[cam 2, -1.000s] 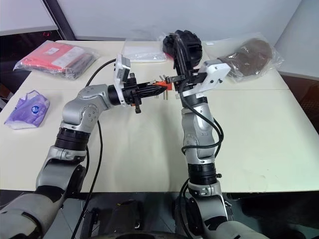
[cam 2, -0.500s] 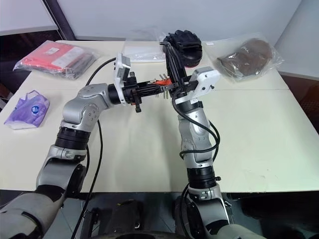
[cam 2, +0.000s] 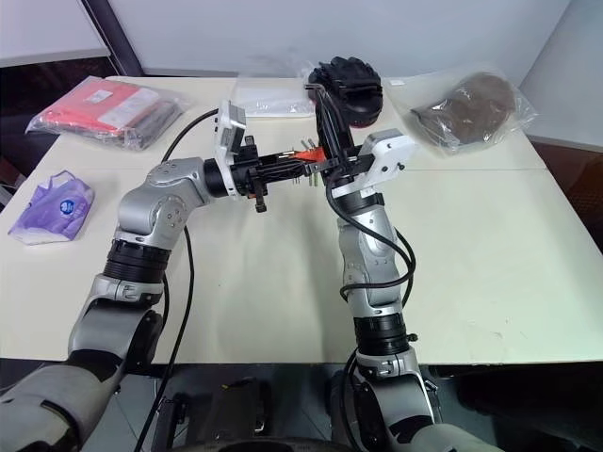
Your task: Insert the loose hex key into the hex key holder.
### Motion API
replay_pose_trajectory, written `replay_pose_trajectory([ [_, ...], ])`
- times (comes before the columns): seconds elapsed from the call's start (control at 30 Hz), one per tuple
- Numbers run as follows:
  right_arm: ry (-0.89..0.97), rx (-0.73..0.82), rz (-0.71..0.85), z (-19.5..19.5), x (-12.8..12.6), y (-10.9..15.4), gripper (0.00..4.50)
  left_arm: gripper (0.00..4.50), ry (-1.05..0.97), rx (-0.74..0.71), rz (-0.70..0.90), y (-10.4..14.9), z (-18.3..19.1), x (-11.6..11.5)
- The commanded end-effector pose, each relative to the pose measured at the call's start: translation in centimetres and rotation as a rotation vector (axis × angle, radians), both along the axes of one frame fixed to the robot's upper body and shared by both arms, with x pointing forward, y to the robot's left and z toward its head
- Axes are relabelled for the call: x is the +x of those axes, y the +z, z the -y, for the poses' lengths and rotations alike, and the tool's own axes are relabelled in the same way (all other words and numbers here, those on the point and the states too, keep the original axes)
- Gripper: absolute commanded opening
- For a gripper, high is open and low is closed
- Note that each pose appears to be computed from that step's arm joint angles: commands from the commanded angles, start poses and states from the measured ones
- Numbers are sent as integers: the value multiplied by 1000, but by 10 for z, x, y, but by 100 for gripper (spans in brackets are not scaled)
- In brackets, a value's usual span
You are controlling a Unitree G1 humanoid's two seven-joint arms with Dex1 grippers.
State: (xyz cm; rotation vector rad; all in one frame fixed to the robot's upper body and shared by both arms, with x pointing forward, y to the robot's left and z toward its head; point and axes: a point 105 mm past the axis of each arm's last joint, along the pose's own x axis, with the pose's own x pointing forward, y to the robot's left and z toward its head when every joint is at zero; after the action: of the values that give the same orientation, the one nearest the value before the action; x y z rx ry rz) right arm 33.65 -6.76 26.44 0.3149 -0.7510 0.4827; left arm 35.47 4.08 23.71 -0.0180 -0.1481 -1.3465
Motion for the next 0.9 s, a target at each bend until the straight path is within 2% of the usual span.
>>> replay_pose_trajectory([
  [0.03, 0, 15, 44, 2, -4, 10, 4, 0, -9, -38, 58, 21, -1, -3],
  [0.9, 12, -15, 37, -4, -4, 5, 4, 0, -23, -31, 50, 19, 1, -6],
])
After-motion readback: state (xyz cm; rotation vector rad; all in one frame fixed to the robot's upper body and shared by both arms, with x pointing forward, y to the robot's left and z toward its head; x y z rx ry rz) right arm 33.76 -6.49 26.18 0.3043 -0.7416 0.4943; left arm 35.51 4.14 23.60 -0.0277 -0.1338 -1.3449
